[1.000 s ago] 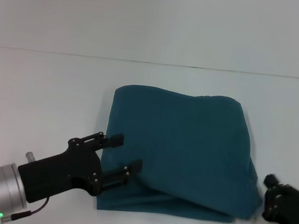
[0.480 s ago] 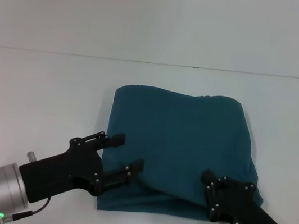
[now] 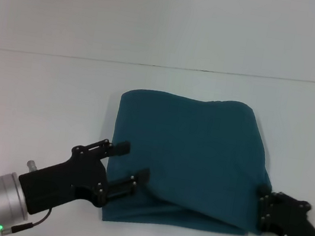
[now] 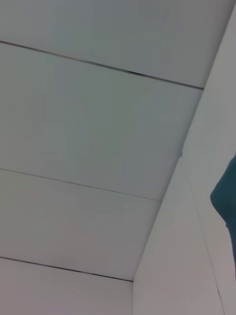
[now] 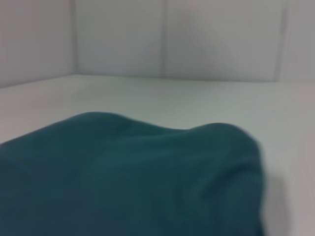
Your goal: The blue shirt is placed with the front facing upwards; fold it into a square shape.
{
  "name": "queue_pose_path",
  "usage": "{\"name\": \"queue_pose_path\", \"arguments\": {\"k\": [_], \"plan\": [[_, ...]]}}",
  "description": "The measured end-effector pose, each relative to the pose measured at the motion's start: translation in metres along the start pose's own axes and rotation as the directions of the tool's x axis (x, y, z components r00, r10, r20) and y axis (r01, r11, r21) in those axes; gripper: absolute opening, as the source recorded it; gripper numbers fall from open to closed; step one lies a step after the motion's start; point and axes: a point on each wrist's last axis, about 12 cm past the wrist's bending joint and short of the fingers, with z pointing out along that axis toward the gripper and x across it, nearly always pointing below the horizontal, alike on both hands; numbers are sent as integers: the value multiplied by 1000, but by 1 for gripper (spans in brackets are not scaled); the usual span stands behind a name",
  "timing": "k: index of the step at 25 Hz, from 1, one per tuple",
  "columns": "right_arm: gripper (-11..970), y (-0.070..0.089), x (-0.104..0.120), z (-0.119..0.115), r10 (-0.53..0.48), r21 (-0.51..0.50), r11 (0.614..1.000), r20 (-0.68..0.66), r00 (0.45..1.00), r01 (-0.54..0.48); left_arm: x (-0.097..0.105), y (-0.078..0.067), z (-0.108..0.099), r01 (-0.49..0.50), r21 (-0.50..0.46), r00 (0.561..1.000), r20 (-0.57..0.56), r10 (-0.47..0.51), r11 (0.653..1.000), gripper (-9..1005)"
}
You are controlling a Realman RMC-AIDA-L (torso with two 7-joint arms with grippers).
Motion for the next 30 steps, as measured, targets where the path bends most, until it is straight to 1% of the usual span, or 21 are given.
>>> {"name": "queue_pose_path", "arguments": {"k": [3,6,9,12,15,17,19,22,27,30], "plan": [[-2,-6,-5,-5,30,52,998,63,998,-33,1,0,-1,0,-3,1000,-2,0,1000,718],[-2,-4,-15,-5,38,45,998,153,987,-45,0,0,-2,-2,-4,1000,-1,2,1000,718],[-2,4,-28,11,21,-19,1000,180,983,-18,0,0,-1,-3,-3,1000,-1,3,1000,718],[-2,12,-39,37,-21,-85,996,145,989,34,0,0,0,-7,0,1000,0,7,1000,718],[-2,15,-45,57,-53,-104,993,90,995,63,-1,0,0,-11,0,1000,2,11,1000,718],[-2,15,-45,61,-63,-103,992,72,995,70,-1,0,1,-12,1,1000,2,12,1000,718],[-2,13,-42,58,-59,-91,994,62,996,64,-1,0,1,-14,2,1000,3,14,1000,717],[-1,4,-32,47,-34,-39,999,35,999,35,-2,1,0,-16,1,1000,2,16,1000,717],[-1,-15,-18,34,22,85,996,-22,1000,-20,-1,2,1,-14,-6,1000,-3,14,1000,717],[-1,-24,-16,27,67,157,985,1,998,-66,-1,2,0,-13,-7,1000,-4,13,1000,717]]}}
